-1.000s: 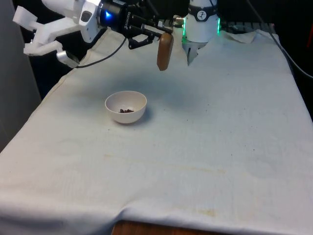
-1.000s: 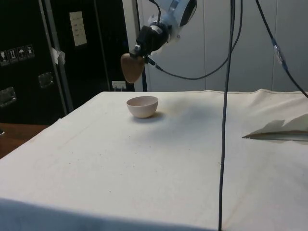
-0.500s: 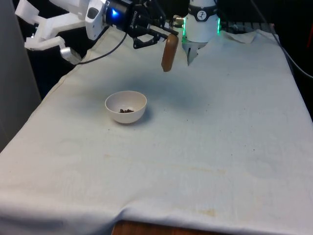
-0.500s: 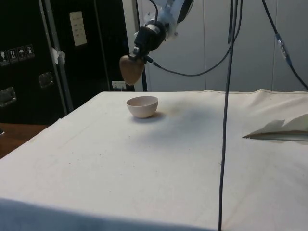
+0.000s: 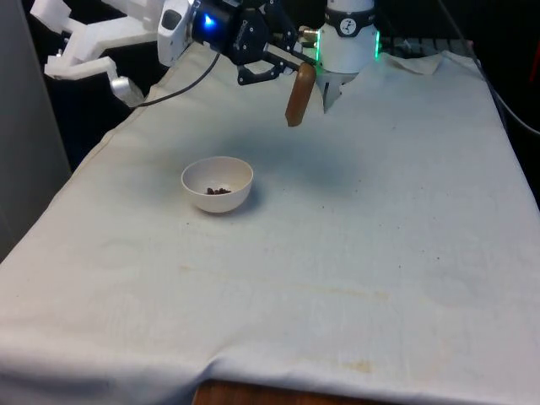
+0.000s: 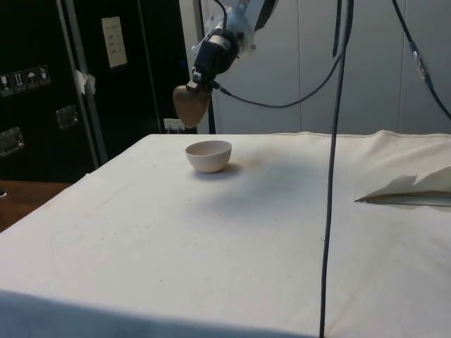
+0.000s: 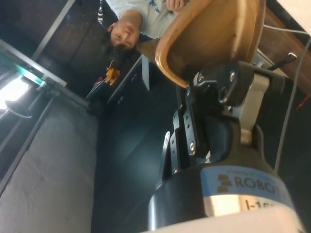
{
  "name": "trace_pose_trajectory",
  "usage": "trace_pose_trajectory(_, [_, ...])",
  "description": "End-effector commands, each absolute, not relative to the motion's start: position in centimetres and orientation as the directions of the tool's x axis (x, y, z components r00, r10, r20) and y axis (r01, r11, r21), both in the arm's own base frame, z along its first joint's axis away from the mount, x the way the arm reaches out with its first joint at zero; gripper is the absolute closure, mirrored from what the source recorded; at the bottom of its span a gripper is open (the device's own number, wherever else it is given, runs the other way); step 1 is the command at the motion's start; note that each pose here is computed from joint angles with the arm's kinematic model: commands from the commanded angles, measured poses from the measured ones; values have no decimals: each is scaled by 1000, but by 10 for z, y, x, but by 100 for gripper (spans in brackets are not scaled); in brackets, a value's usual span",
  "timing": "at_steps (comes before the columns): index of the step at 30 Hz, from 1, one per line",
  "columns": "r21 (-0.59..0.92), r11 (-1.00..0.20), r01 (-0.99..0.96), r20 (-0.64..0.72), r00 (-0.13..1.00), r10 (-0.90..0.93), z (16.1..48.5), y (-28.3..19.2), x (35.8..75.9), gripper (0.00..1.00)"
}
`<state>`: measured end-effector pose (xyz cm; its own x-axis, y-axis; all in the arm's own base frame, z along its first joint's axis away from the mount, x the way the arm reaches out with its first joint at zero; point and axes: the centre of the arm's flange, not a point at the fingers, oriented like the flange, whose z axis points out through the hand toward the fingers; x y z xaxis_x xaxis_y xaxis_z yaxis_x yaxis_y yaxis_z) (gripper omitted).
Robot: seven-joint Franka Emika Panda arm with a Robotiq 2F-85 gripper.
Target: Pour the coffee beans from the cup into the bowl.
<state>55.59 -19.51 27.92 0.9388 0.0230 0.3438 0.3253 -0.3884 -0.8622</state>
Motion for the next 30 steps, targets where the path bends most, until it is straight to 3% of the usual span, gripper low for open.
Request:
trace_pose_trajectory(1, [-852, -413, 322, 343, 939, 24, 281, -194, 555, 99])
trace_pose_trajectory(30, [-785, -517, 340, 323, 938, 127, 278, -177, 561, 99])
